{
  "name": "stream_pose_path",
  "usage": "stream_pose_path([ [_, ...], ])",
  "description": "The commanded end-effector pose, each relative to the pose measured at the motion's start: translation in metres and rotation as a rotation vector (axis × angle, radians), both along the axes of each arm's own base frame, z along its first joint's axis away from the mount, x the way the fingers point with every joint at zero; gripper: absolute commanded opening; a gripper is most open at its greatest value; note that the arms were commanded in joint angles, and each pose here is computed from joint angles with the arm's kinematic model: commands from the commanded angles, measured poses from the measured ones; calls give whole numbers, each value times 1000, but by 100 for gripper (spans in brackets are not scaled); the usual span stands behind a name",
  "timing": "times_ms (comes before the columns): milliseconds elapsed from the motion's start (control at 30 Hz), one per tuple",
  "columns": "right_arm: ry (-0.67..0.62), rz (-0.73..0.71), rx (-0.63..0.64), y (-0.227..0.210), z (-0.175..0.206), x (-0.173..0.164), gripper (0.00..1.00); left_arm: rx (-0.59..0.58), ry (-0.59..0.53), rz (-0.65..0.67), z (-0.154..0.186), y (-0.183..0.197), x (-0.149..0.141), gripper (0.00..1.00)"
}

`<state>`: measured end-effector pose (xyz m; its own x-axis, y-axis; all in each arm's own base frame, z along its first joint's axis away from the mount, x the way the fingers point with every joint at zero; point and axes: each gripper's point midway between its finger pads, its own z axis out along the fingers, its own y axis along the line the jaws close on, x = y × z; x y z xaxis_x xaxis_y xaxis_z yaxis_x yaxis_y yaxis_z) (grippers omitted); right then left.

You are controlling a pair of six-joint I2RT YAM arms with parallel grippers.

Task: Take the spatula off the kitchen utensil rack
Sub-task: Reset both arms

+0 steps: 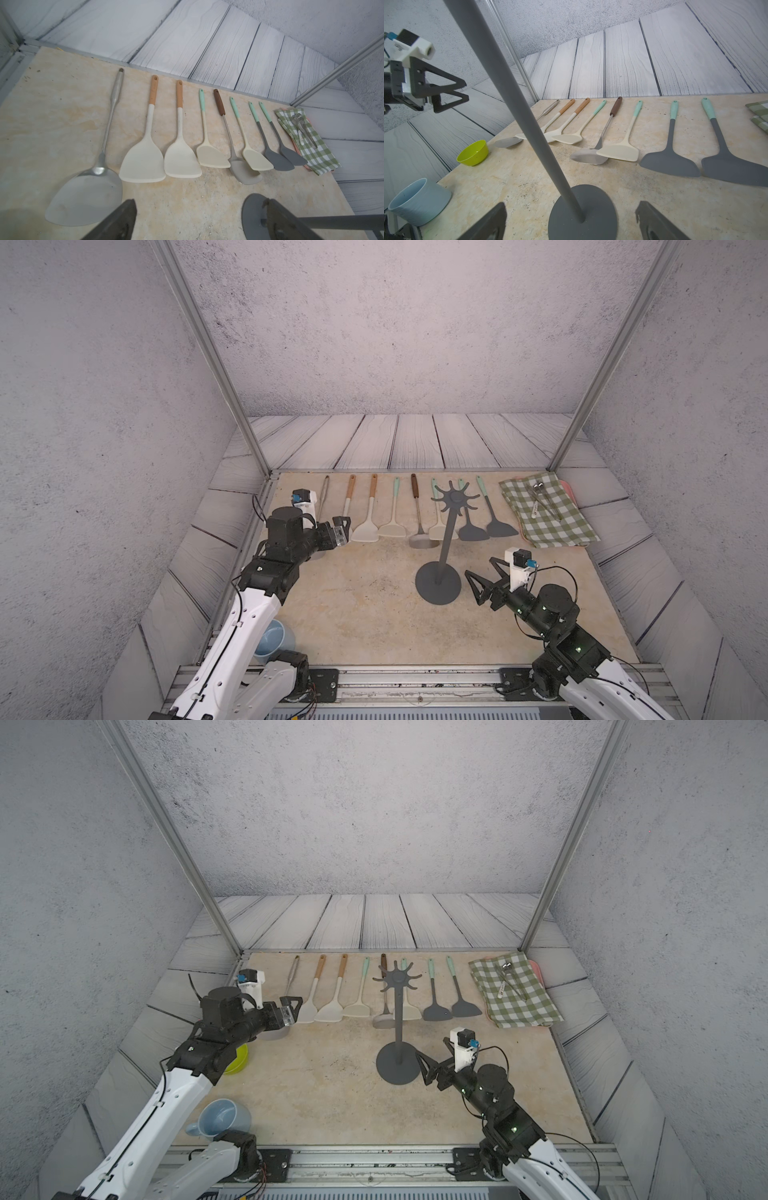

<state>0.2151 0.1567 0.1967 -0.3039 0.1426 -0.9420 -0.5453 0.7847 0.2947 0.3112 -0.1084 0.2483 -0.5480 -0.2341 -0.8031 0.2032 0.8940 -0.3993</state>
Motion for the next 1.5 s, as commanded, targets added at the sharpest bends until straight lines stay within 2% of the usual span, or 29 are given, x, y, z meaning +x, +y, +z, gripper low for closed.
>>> stream_pose_path([
  [0, -24, 20, -10, 3, 0, -1, 99, -41, -134, -66, 11, -24, -2, 99],
  [133, -22, 22, -21, 4, -3, 1, 99, 29, -157, -144, -8, -43, -14, 99],
  [300, -5, 4, -56, 2, -6, 4, 99, 139, -198, -191, -13, -39, -25, 99],
  [400, 2, -19, -81, -3, -6, 6, 99, 187, -231, -160, -10, -27, -31, 99],
  [467, 15, -114, -77, -17, -1, 12, 99, 213, -255, -136, -8, -20, -34, 99],
  [700, -43, -290, -79, -47, 29, 22, 99, 327, -320, 65, 5, 22, -33, 99],
  [833, -68, -357, -168, -59, 58, 29, 99, 413, -406, 89, 17, 31, -32, 99],
  [933, -84, -486, -251, -77, 71, 42, 99, 473, -384, 242, 15, 62, -29, 99],
  [1067, -129, -552, -356, -83, 77, 58, 99, 498, -355, 366, 4, 94, -26, 99],
  [1167, -172, -593, -398, -88, 77, 65, 99, 498, -351, 394, -8, 104, -21, 99],
  [1267, -203, -647, -445, -97, 68, 70, 99, 500, -294, 432, -28, 118, -15, 99],
  [1367, -192, -715, -479, -113, 57, 73, 99, 505, -229, 443, -53, 130, -8, 99],
  [1467, -164, -776, -454, -130, 40, 75, 99, 462, -224, 418, -79, 132, -4, 99],
])
